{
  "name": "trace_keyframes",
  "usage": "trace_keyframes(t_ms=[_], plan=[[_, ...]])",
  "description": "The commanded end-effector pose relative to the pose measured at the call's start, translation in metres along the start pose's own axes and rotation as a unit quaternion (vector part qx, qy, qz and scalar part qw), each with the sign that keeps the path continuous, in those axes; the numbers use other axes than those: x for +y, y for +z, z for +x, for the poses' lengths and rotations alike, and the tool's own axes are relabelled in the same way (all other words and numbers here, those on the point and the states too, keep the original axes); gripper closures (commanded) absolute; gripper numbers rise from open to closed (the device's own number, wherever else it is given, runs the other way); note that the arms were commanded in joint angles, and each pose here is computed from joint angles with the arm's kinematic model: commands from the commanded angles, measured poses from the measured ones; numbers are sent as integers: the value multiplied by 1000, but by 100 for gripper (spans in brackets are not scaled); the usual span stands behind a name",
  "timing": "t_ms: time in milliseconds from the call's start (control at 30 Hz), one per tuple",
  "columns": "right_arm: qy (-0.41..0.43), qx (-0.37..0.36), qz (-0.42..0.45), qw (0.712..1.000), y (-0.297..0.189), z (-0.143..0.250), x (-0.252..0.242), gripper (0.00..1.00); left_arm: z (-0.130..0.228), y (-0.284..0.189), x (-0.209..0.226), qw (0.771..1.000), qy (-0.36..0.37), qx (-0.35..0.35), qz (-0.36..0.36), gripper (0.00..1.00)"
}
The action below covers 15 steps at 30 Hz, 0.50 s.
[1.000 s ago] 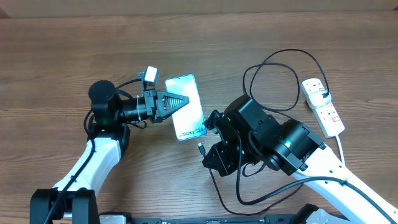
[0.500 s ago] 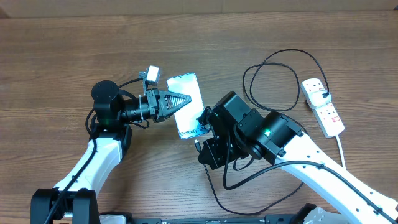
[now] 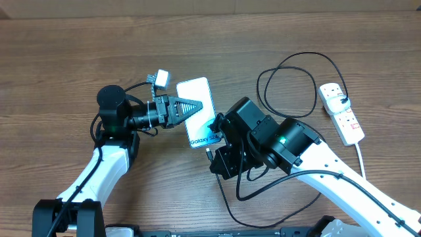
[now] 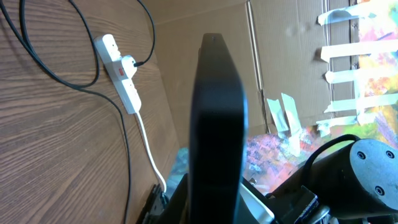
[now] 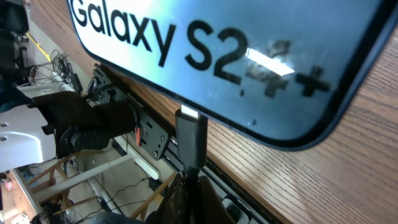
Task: Plug charger to phone and switch on socket
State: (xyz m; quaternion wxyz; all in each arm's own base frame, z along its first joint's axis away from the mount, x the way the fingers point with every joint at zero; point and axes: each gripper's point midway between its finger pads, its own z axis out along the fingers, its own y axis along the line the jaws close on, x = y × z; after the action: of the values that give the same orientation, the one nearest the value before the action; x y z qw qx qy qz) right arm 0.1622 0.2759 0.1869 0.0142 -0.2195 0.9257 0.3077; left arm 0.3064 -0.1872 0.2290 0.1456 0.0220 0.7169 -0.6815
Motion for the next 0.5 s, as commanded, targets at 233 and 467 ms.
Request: trace_keyframes(t_ms=[233, 467], plan=[[-17, -26, -10, 999, -9, -5, 9, 96, -4, 1, -11, 999, 36, 5, 7, 96], [-22, -38, -8, 999, -11, -10, 9, 96, -2, 1, -7, 1000, 24, 6, 3, 95]])
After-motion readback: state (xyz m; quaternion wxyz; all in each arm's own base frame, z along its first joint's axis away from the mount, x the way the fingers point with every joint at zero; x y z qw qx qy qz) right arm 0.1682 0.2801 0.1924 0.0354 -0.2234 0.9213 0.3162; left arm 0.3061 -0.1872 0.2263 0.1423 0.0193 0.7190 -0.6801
